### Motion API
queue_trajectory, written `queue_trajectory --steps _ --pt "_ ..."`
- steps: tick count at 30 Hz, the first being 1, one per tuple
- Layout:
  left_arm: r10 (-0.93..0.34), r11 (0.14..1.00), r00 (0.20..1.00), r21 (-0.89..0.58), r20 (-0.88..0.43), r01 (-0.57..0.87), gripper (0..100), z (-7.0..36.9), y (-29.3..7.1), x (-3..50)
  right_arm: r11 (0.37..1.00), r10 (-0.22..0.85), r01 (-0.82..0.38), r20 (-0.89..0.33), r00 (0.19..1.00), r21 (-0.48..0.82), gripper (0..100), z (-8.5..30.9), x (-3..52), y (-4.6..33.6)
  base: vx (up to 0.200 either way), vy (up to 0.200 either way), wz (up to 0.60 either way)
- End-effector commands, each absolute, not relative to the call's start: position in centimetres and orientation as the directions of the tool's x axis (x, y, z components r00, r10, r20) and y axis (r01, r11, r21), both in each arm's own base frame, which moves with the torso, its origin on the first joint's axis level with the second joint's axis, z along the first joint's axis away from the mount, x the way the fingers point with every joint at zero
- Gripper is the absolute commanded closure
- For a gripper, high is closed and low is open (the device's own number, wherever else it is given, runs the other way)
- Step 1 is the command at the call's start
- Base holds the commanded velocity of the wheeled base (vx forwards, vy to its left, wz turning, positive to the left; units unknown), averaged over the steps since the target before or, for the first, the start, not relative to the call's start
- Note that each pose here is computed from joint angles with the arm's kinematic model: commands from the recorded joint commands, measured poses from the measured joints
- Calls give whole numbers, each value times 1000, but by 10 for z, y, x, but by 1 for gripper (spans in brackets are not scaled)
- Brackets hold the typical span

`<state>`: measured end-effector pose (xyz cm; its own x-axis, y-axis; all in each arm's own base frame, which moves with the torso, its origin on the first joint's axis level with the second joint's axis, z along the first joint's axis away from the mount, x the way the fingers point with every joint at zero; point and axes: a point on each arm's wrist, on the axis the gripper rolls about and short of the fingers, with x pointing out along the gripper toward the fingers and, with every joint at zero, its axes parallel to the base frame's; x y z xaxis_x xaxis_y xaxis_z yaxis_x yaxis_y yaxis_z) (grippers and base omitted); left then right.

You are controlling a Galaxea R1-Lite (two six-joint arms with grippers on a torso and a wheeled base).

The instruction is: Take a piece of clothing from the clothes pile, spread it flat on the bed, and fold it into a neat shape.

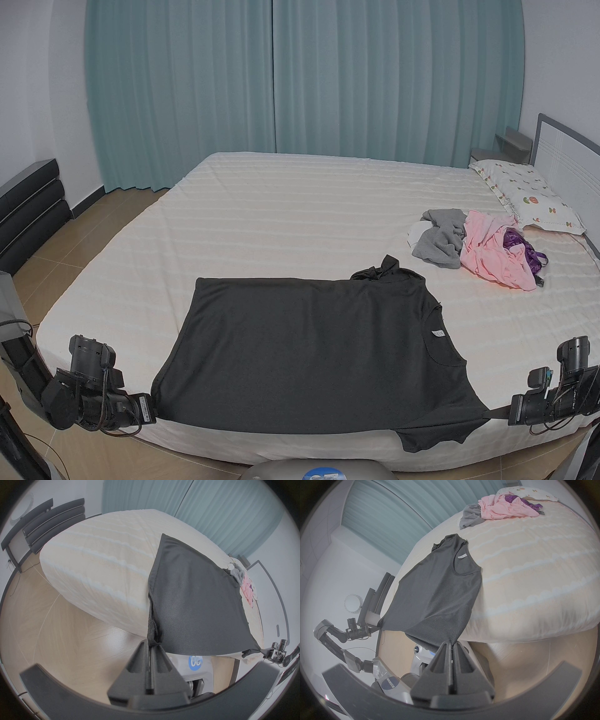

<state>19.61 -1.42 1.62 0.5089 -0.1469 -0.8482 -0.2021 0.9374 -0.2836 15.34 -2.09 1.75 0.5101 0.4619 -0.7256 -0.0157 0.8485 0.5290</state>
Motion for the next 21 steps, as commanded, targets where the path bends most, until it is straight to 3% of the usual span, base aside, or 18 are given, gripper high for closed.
queue_trajectory --steps 1,21 --pt "-149 942 541 -286 -828 -178 100 27 -14 195 843 464 -14 -714 524 538 100 23 144 -23 0 0 0" --pt "-146 953 509 -259 -848 -157 100 28 -14 189 851 464 -46 -710 529 523 100 28 137 -23 0 0 0"
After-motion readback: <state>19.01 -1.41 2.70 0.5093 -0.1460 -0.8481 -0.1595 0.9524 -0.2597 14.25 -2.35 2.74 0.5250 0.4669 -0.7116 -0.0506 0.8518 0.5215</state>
